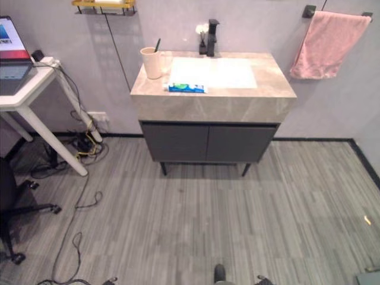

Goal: Put brush and paste in cup on sink, flatten towel.

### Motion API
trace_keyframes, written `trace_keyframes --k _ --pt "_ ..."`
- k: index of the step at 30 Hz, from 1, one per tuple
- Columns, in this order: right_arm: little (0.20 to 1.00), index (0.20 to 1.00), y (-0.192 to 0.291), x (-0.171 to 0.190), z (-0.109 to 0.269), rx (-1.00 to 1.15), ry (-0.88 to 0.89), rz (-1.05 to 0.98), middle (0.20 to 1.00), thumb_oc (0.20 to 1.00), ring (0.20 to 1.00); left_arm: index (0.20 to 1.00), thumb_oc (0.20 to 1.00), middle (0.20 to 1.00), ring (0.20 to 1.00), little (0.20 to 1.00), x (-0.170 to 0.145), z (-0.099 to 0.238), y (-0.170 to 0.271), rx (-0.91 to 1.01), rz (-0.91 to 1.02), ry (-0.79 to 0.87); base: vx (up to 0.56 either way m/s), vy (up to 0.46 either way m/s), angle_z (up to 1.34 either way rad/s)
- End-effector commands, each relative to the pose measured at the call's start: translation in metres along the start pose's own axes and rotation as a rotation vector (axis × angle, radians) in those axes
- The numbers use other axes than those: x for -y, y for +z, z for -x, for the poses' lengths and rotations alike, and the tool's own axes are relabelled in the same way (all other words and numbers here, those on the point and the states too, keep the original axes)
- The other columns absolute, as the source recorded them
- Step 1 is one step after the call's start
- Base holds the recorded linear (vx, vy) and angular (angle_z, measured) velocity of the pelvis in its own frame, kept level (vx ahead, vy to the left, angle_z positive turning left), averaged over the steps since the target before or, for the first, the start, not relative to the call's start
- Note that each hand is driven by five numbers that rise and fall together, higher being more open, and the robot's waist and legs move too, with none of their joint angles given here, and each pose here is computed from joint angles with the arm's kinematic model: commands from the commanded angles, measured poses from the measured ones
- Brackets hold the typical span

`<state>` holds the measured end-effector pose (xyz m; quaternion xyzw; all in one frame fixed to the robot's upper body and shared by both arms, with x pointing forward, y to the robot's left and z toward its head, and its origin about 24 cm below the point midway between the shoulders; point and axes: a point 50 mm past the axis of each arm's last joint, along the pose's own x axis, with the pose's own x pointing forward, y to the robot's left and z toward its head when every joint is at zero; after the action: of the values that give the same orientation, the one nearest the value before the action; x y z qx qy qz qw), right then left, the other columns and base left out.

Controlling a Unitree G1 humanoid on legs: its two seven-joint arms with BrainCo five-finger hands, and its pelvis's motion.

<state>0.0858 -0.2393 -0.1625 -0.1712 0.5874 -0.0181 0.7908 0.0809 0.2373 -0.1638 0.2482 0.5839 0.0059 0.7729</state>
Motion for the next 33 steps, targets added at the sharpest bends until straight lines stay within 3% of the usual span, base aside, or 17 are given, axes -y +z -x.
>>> trace_keyframes --k 1,6,10,19,27,33 --pt "1.000 1.000 0.007 0.005 -0.001 0.017 -0.047 -0.163 1.000 1.000 1.000 1.000 1.000 1.000 1.000 1.000 -0.020 -0.003 0.009 0.026 0.077 0.081 0.00 0.000 0.00" --pt "1.000 1.000 0.015 0.007 -0.001 0.049 -0.080 -0.214 1.000 1.000 1.000 1.000 1.000 1.000 1.000 1.000 -0.017 -0.002 0.012 0.031 0.145 0.084 0.00 0.000 0.00" --pt "1.000 1.000 0.047 0.011 0.001 0.220 -0.093 -0.301 1.000 1.000 1.000 1.000 1.000 1.000 1.000 1.000 -0.018 -0.001 0.037 0.161 0.227 0.098 0.00 -0.001 -0.02" --pt "1.000 1.000 0.074 0.009 0.004 0.329 -0.070 -0.328 1.000 1.000 1.000 1.000 1.000 1.000 1.000 1.000 -0.018 0.001 0.060 0.261 0.268 0.103 0.02 -0.008 -0.07" --pt "1.000 1.000 0.114 0.023 0.019 0.540 -0.082 -0.387 1.000 1.000 1.000 1.000 1.000 1.000 1.000 1.000 -0.046 0.027 0.126 0.622 0.360 0.135 -0.09 -0.027 -0.01" --pt "1.000 1.000 0.116 0.023 0.019 0.546 -0.072 -0.437 1.000 1.000 1.000 1.000 1.000 1.000 1.000 1.000 -0.054 0.033 0.135 0.675 0.367 0.137 -0.08 0.006 0.06"
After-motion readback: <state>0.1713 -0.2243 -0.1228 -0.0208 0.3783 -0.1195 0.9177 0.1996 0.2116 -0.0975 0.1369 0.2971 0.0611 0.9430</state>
